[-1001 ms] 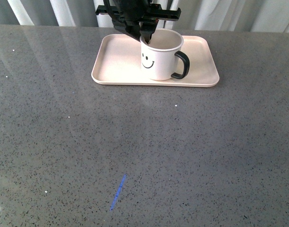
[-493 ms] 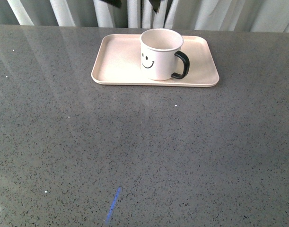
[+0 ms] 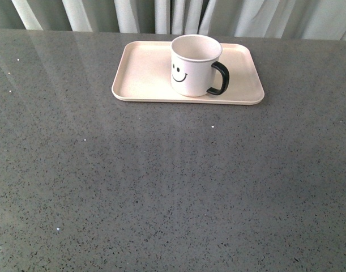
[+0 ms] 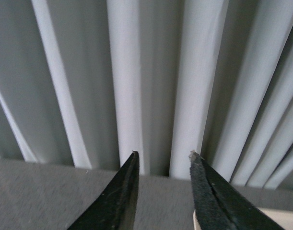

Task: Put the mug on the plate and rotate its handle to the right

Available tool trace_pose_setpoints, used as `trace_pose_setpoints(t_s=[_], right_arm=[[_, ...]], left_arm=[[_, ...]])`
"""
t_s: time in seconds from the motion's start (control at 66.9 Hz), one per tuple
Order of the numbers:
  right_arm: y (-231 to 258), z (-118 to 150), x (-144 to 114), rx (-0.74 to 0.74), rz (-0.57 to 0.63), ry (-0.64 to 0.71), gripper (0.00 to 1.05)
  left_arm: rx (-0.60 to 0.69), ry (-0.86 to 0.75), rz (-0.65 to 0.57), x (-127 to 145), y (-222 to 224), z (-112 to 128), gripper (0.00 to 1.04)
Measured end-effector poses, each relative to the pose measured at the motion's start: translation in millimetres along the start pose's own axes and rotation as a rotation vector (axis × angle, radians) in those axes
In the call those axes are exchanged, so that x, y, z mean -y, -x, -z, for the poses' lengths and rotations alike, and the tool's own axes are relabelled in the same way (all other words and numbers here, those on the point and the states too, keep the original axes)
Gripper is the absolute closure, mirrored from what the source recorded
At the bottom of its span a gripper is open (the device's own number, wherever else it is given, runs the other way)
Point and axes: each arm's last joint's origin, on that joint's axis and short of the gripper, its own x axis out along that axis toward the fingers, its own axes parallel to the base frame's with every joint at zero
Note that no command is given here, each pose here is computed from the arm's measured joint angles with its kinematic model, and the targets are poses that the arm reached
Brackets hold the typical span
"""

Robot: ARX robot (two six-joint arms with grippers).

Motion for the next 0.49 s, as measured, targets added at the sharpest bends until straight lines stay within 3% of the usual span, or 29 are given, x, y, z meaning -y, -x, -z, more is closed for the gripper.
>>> trace_pose_setpoints(t_s=[0.134, 0.493], right_arm=[[0.0, 0.0, 0.0, 0.000, 0.000, 0.000, 0.09], [0.0, 0.0, 0.0, 0.000, 0.000, 0.000, 0.09]], left_arm=[[-0.061, -0.011, 0.009, -18.4, 42.6, 25.7, 1.04], [-0.061, -0.014, 0.005, -48.1, 121.4, 37.9, 1.03]])
